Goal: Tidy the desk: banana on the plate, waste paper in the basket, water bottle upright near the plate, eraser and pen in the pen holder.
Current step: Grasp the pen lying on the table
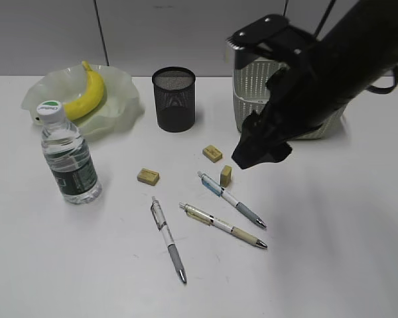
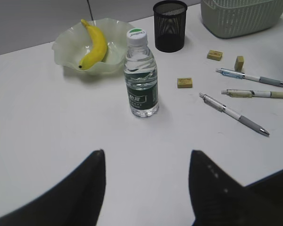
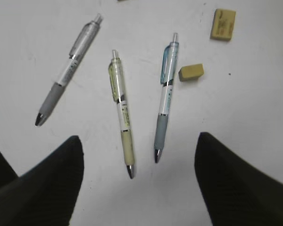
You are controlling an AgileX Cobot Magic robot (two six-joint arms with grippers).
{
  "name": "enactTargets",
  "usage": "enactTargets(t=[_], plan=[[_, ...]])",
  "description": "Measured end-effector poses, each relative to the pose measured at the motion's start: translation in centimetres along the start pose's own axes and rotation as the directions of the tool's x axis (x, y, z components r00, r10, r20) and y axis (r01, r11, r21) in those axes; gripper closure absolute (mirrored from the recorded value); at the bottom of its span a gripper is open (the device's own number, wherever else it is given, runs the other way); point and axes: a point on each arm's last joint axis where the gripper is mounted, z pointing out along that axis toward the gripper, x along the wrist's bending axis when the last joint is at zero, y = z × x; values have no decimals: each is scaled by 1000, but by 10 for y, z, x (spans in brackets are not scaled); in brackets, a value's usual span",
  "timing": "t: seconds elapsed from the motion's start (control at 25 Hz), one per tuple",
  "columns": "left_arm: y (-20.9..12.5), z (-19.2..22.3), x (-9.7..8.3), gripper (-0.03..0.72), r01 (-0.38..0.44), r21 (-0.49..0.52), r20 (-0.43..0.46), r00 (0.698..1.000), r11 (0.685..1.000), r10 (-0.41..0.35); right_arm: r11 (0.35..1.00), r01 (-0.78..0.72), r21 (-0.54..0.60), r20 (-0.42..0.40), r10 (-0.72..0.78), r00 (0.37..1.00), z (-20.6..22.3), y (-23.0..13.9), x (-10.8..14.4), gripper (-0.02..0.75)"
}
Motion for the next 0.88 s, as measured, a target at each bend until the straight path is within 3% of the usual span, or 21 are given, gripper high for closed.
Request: enactTargets(t=[0.24,0.88], plan=[[0,0,0,268,0,-1,0,1000,1000,0,981,-35,193,-8,38,999,59,10,-18,229],[0,0,0,268,0,-2,0,1000,1000,0,931,-19,366,20,12,1000,141,4,-22,262]])
